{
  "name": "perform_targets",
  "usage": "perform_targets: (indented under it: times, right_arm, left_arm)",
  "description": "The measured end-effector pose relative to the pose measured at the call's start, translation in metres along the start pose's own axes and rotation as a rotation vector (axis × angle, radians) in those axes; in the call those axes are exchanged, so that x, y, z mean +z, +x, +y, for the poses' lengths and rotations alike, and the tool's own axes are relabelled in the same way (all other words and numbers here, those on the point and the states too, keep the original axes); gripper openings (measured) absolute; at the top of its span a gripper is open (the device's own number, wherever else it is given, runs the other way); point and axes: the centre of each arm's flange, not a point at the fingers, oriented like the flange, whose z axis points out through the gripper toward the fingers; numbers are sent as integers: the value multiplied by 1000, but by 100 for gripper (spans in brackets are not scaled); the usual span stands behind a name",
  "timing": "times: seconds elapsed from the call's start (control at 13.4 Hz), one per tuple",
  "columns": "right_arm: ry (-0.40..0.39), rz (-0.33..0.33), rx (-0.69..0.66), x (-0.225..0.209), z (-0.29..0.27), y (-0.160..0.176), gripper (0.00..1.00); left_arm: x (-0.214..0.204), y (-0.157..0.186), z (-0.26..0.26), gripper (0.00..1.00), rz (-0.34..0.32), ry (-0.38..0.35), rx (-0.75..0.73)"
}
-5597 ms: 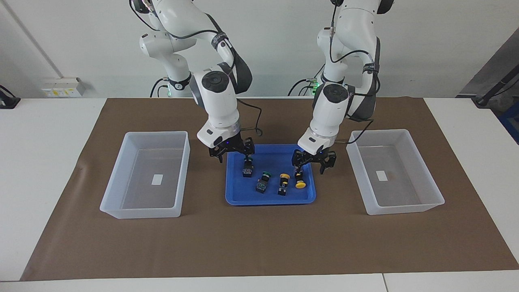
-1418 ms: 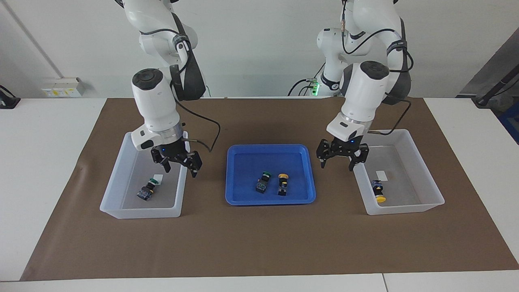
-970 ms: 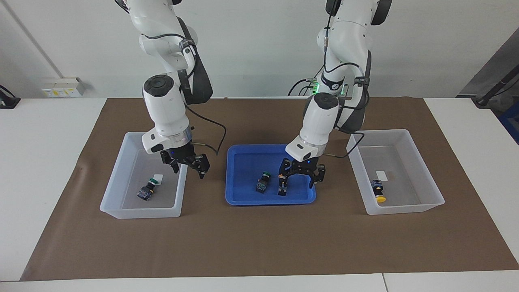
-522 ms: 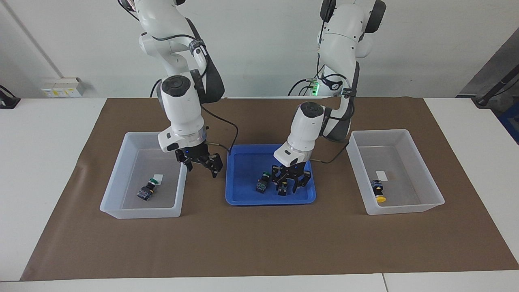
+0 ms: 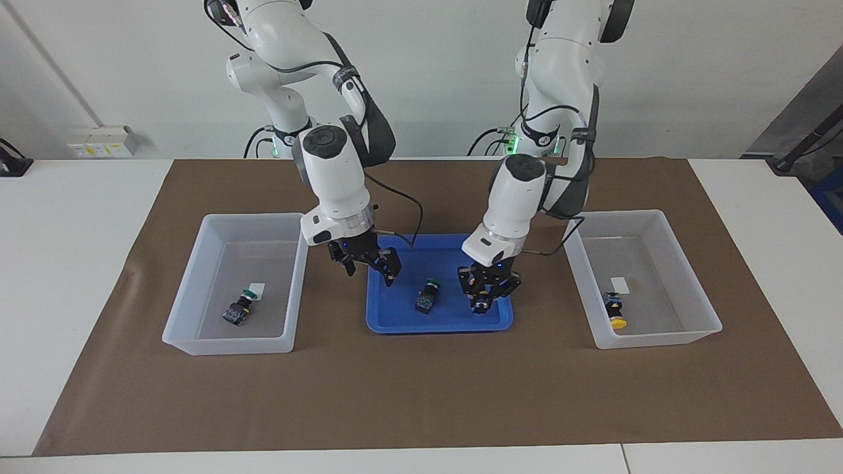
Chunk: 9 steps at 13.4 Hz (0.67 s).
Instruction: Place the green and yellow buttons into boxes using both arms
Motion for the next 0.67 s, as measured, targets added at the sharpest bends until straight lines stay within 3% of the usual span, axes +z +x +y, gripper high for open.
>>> perform_targets:
  times: [0.15,0.3,0.45,0.67]
  right_arm:
    - [6,-15,4,17,-24,-12,100]
    - [33,-8,3,46,-56,-34,100]
    - [59,6,-21,76,-74,-52,100]
    - [36,5,-32,99,-70,-53,100]
  left_arm:
    - [-56,12,-53,33,-23,35,-11]
    - [-87,16,-105,33,-29,60,-35]
    - [-91,20,-155,33,-16,81,-16]
    - [-86,23,-242,33,46,120,0]
